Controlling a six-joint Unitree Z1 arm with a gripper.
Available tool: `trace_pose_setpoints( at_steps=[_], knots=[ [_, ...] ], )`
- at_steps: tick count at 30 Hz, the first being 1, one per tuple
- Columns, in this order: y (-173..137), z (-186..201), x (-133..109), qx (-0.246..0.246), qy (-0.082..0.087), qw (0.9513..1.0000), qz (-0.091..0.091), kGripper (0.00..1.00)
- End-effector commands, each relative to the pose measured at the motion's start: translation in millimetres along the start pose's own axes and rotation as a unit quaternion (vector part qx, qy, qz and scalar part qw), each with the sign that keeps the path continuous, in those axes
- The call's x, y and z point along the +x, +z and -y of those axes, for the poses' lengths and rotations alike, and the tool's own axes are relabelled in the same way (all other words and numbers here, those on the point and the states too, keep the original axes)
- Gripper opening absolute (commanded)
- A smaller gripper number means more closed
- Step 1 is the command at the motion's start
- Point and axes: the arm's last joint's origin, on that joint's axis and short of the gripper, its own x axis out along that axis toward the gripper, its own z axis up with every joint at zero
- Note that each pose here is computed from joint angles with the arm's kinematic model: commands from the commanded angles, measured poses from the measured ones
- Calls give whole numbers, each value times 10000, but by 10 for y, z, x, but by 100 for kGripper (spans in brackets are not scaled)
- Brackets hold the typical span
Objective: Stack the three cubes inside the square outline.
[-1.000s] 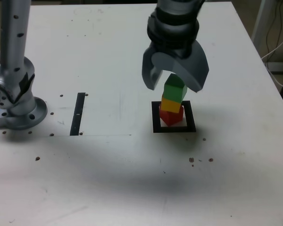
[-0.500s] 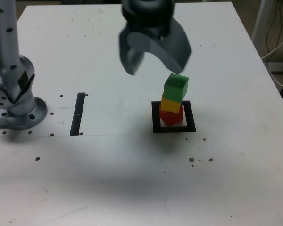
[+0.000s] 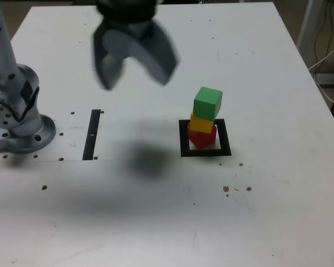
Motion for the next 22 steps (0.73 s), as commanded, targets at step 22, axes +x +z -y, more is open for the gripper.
trace_pose_setpoints(
  at_steps=[22],
  knots=[
    [-387, -198, 312, -598, 9, 9977, -306, 99]
  ],
)
